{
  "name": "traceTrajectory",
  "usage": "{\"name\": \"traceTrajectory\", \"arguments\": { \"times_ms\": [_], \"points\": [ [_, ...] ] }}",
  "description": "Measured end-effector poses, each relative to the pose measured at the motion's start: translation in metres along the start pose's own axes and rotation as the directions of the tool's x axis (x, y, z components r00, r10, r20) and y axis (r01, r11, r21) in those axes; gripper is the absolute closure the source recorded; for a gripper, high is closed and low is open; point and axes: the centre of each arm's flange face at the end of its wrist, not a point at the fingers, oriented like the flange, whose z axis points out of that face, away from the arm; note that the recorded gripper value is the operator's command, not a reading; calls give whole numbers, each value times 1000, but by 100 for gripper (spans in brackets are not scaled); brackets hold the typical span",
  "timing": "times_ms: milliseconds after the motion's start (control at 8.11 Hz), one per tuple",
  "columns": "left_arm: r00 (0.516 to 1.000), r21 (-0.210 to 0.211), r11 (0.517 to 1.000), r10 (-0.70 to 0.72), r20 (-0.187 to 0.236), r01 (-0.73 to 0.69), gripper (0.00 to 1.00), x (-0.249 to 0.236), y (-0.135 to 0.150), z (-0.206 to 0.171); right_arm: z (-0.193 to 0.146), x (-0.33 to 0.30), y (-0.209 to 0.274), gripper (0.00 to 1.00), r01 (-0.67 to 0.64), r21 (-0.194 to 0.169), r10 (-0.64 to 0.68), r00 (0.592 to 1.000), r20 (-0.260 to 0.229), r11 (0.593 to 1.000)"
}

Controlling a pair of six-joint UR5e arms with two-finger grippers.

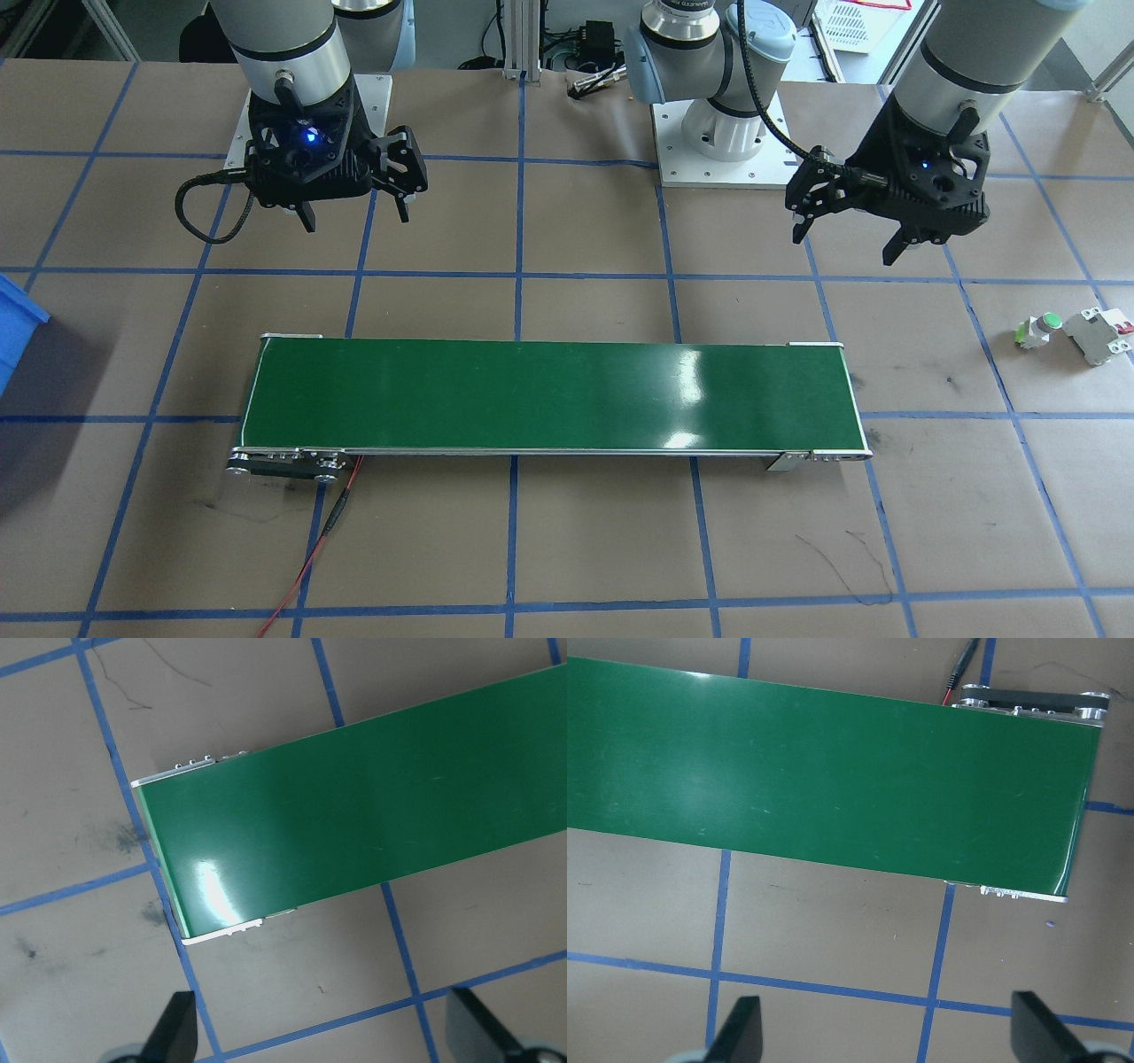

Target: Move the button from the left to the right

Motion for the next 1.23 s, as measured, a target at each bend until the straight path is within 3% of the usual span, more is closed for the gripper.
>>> {"name": "traceTrajectory", "arguments": {
  "times_ms": [247,617,987,1234],
  "points": [
    [997,-13,997,82,-6,-82,0,-65,12,8,0,0,0,0,0,0,0,1000,0,1000],
    [974,-25,973,228,-1,-228,0,-200,57,32,0,0,0,0,0,-1,0,1000,0,1000],
    [963,-135,958,261,61,-251,0,-346,123,89,0,0,0,0,-2,-2,2,1000,1,1000],
    [967,-159,957,250,41,-241,0,-400,145,144,0,-1,0,0,-2,-2,2,1000,3,1000]
  ]
}}
